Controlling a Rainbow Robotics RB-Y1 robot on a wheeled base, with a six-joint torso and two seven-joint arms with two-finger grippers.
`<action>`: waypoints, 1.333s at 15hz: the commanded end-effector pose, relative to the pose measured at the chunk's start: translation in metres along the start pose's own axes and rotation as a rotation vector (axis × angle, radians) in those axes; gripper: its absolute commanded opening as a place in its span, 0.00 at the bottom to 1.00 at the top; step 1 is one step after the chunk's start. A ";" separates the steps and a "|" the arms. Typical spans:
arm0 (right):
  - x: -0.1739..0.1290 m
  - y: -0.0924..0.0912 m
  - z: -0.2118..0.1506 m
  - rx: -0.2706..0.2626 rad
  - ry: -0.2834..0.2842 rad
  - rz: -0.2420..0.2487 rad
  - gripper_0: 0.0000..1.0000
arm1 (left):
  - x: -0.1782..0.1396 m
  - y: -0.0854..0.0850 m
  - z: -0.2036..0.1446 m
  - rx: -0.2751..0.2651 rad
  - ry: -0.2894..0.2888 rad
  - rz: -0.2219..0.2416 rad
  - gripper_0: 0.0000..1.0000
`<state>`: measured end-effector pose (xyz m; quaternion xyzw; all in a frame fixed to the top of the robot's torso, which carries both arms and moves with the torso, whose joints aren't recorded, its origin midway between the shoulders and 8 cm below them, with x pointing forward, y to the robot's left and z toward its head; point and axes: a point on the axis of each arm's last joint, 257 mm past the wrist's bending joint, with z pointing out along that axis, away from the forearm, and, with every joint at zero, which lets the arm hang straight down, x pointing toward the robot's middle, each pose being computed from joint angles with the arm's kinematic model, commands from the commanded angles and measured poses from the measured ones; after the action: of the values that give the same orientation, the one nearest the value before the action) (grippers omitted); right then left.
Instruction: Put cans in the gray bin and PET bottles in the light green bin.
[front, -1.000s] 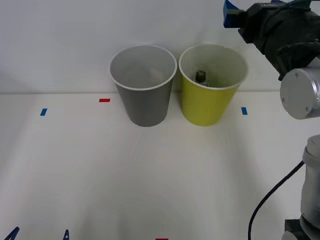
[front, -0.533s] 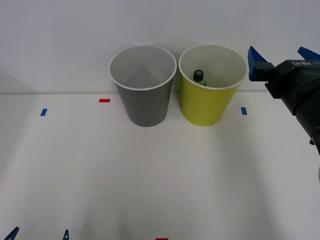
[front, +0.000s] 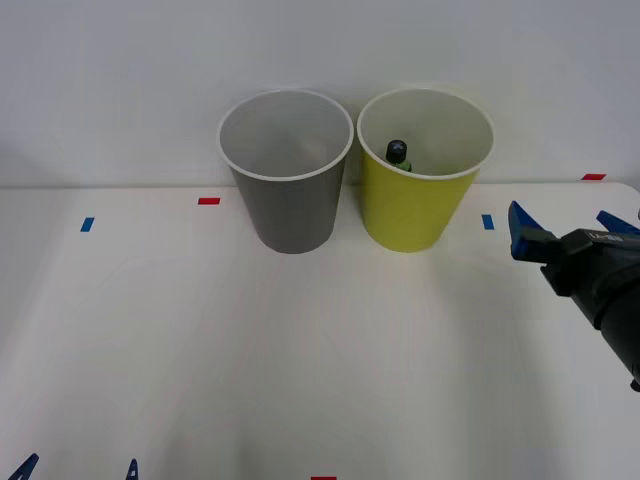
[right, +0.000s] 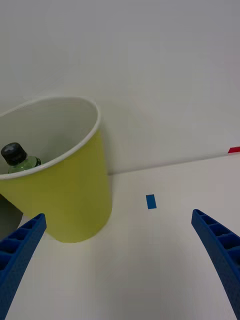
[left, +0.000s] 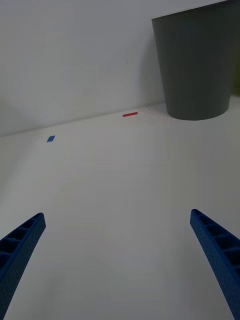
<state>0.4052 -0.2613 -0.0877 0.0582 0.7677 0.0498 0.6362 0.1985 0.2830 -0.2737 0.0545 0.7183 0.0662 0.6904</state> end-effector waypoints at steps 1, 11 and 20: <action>0.019 0.005 -0.008 -0.011 0.012 0.022 1.00 | 0.000 0.000 0.000 0.000 0.000 0.000 1.00; 0.003 0.006 -0.045 -0.079 -0.400 -0.225 1.00 | 0.000 0.000 0.000 0.000 0.000 0.000 1.00; 0.063 -0.023 -0.078 0.026 -0.421 -0.184 1.00 | 0.000 0.000 0.000 0.000 0.000 0.000 1.00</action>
<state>0.3226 -0.2725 -0.1253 0.0046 0.6243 -0.0265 0.7808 0.1985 0.2830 -0.2737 0.0545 0.7183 0.0662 0.6904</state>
